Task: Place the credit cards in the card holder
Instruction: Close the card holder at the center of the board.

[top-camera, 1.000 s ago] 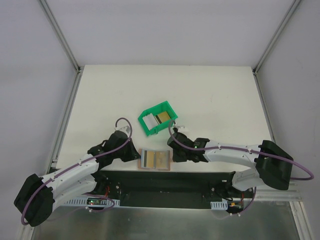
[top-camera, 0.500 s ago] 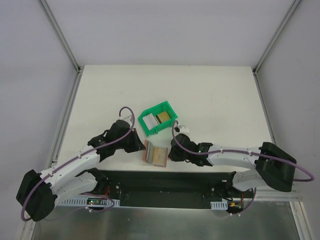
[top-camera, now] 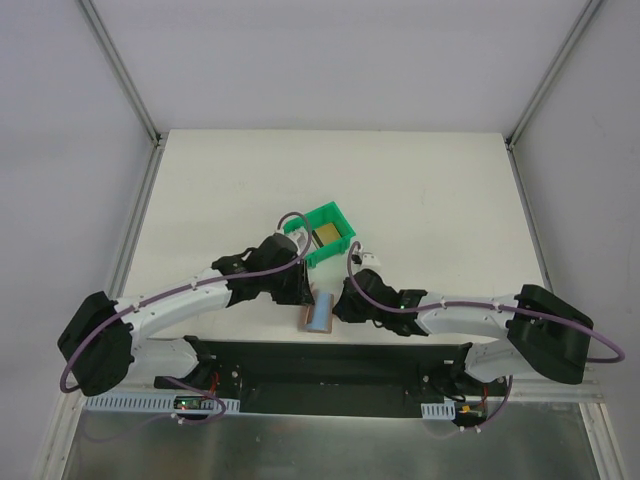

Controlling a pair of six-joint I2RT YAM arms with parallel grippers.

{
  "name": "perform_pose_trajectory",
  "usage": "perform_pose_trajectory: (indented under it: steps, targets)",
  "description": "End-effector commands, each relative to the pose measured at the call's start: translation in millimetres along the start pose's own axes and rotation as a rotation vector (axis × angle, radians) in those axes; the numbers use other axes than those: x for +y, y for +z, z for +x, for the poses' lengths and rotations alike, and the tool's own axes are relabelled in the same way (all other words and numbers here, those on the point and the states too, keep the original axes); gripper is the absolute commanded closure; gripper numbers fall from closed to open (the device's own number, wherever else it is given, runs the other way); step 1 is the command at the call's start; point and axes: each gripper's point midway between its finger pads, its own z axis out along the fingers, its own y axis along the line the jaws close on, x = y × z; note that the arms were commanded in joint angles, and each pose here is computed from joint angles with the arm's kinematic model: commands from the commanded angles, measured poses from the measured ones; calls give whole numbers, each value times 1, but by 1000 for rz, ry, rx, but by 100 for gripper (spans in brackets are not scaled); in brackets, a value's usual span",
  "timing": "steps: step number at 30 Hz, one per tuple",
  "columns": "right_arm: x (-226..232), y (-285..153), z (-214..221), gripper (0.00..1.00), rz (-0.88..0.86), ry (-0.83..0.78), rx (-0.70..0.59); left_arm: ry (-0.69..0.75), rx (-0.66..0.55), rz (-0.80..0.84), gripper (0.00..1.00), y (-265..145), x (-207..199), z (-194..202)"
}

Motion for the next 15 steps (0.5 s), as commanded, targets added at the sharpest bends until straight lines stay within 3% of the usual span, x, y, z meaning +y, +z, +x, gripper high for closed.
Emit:
perform_pose_trajectory:
  steps: [1, 4, 10, 15]
  targets:
    - [6, -2, -7, 96, -34, 37, -37, 37, 34, -9, 69, 5, -9, 2]
    - [3, -3, -8, 95, -28, 46, -46, 32, 82, -16, 65, 13, -8, 10]
    - [-1, -3, -5, 93, -21, 53, -43, 45, 124, 59, 45, 24, -17, 23]
    - [-3, -4, -5, 90, -15, 59, -49, 36, 148, 106, 44, 32, -18, 32]
